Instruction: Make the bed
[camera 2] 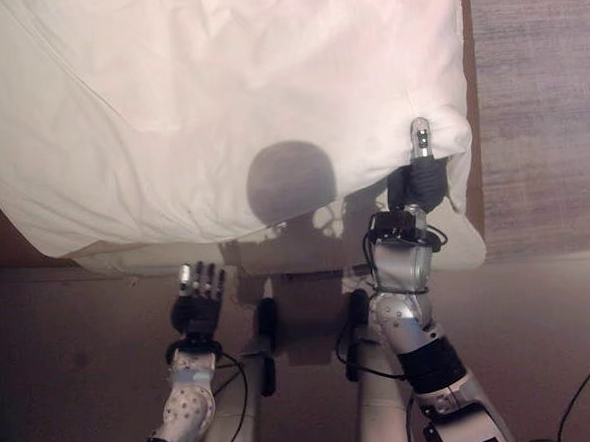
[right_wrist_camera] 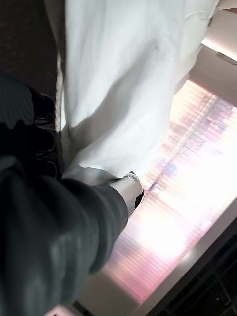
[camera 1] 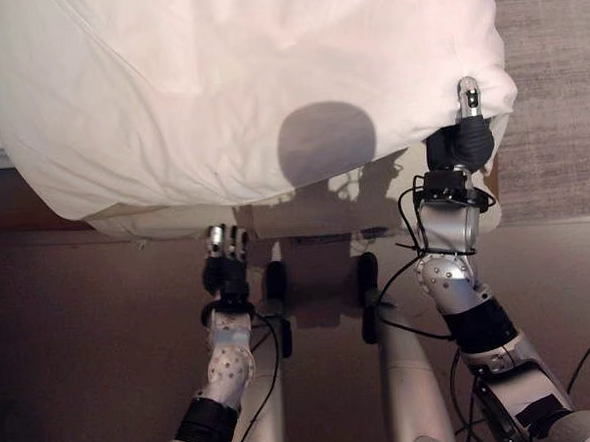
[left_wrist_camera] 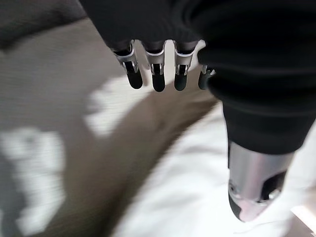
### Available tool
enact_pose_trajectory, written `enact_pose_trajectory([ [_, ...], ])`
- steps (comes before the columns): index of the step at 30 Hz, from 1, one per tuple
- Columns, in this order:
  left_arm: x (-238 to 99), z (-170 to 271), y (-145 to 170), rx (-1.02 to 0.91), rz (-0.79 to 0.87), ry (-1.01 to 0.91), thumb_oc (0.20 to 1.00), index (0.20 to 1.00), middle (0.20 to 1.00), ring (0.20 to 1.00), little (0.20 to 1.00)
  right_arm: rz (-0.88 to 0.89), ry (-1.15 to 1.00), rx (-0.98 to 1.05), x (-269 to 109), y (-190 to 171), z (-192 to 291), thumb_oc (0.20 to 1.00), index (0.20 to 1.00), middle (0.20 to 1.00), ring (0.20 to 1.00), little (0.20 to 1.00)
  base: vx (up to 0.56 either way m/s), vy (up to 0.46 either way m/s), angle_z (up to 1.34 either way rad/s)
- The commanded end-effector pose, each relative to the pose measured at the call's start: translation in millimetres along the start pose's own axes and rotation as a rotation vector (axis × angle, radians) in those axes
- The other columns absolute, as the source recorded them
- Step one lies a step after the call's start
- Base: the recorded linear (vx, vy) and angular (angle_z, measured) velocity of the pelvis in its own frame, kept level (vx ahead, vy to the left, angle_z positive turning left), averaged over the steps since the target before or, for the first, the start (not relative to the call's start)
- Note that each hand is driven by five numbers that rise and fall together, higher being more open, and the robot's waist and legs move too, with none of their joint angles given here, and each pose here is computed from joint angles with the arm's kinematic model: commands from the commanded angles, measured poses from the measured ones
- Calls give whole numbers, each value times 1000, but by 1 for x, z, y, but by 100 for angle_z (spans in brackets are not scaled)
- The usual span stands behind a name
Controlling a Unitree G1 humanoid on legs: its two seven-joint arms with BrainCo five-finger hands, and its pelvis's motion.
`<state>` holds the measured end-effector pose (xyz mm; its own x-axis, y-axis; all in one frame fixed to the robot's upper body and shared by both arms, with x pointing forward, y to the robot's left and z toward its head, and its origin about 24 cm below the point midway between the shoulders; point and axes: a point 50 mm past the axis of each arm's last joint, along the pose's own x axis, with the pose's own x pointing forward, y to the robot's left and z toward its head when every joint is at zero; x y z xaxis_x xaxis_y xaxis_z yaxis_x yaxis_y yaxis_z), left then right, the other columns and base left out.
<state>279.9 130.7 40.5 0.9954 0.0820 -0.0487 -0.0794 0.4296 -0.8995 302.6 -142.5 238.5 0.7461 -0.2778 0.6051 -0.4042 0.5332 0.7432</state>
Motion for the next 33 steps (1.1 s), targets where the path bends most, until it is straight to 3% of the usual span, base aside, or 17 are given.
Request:
enact_pose_trajectory([
  [1,-9,-8,6,4,-23,51,1000,1000,1000,1000,1000,257,-126,60,-4,42,24,200,200,200,200,200,0,0,0],
  [8,-13,-38,0,-32,-53,201,1000,1000,1000,1000,1000,266,-96,120,-7,50,16,200,200,200,200,200,-1,1,0],
  [14,-4,-56,-37,-56,-194,277,1000,1000,1000,1000,1000,262,-78,158,-13,50,12,200,200,200,200,200,0,0,0],
  [24,26,-47,-105,-173,-339,163,1000,1000,1000,1000,1000,232,-24,222,-17,40,0,200,200,200,200,200,0,0,0],
  [33,42,-21,-140,-259,-412,18,1000,1000,1000,1000,1000,191,-38,254,-14,28,-1,200,200,200,200,200,0,0,-2],
])
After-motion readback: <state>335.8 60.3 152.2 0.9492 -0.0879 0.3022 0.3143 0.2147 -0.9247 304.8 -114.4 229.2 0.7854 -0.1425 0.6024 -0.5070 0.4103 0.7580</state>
